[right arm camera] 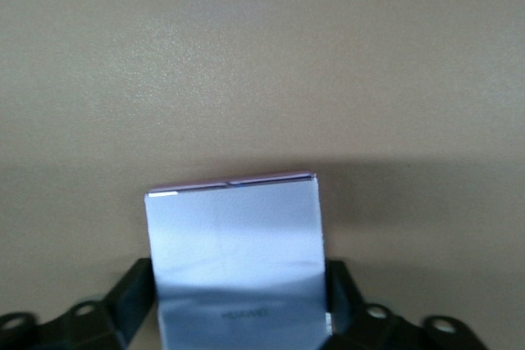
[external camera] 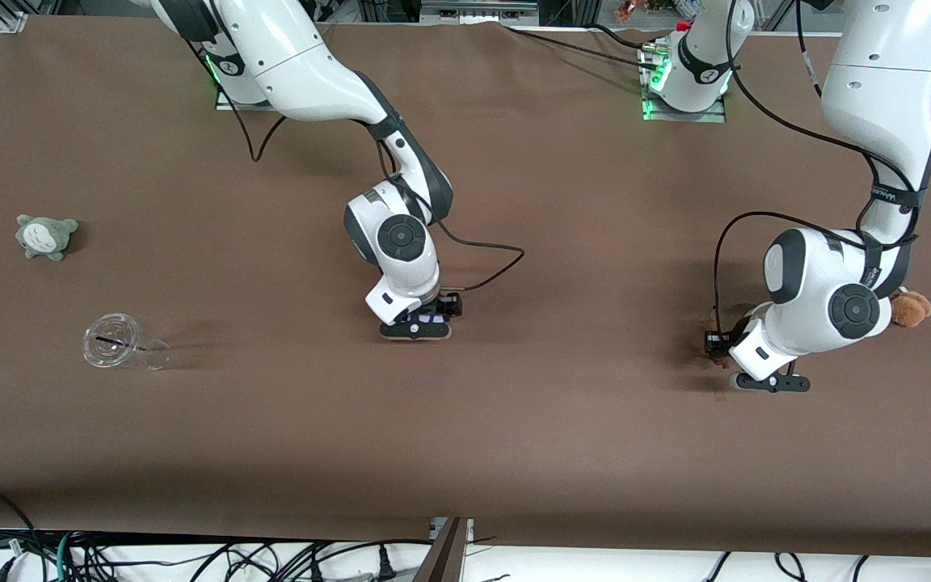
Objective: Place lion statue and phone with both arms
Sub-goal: 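Close the right gripper on the phone while the left gripper holds the lion, then set the lion beside the lamp while the right gripper lifts the phone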
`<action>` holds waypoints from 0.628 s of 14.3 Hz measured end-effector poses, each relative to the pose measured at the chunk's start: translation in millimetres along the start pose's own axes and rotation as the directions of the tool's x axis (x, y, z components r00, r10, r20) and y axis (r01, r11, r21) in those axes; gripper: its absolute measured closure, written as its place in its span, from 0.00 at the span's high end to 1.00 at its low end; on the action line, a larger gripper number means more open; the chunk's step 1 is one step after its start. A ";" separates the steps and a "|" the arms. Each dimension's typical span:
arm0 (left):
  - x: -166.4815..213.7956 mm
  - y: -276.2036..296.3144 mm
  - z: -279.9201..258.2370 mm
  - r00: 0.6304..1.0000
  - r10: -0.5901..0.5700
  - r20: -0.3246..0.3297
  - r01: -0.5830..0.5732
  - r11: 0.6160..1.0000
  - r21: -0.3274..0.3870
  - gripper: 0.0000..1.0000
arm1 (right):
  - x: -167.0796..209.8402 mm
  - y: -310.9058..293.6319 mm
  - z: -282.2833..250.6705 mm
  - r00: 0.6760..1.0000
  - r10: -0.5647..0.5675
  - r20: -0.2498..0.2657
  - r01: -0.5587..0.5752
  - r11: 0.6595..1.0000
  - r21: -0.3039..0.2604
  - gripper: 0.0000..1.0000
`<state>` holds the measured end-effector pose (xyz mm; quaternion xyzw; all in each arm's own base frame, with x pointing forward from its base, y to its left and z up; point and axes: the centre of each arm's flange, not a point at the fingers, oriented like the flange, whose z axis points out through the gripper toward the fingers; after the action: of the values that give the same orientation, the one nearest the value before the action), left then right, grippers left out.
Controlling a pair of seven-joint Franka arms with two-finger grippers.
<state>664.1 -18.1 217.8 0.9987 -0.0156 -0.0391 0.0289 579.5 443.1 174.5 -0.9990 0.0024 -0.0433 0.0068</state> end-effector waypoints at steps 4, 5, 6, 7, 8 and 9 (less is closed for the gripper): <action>0.0 2.3 0.4 1.000 0.005 0.001 -0.005 1.000 -0.001 0.36 | 8.9 6.5 -4.8 1.000 -0.021 -0.016 0.021 1.000 0.001 0.84; -0.1 2.7 1.5 1.000 0.006 0.002 -0.006 1.000 -0.001 0.36 | 14.8 11.9 -7.9 1.000 -0.019 -0.023 0.019 1.000 0.001 0.84; -0.3 3.0 3.3 1.000 0.006 0.005 -0.006 1.000 -0.002 0.36 | 23.9 20.9 -12.6 0.999 -0.017 -0.030 0.017 1.000 0.001 0.84; -0.5 3.2 5.2 1.000 0.007 0.008 -0.007 1.000 -0.002 0.36 | 35.7 35.1 -19.2 0.999 -0.014 -0.033 0.014 1.000 -0.001 0.84; -0.5 3.3 5.3 1.000 0.007 0.008 -0.007 1.000 -0.002 0.37 | 49.1 53.8 -26.8 0.999 -0.013 -0.031 0.013 1.000 -0.006 0.84; -0.6 3.8 5.7 1.000 0.009 0.009 -0.009 1.000 -0.002 0.43 | 63.4 76.7 -35.1 1.000 -0.011 -0.023 0.011 1.000 -0.013 0.84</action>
<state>663.0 -22.2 212.3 0.9984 -0.0201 -0.0433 0.0301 639.4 365.6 213.9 -0.9985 -0.0025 -0.0549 -0.0001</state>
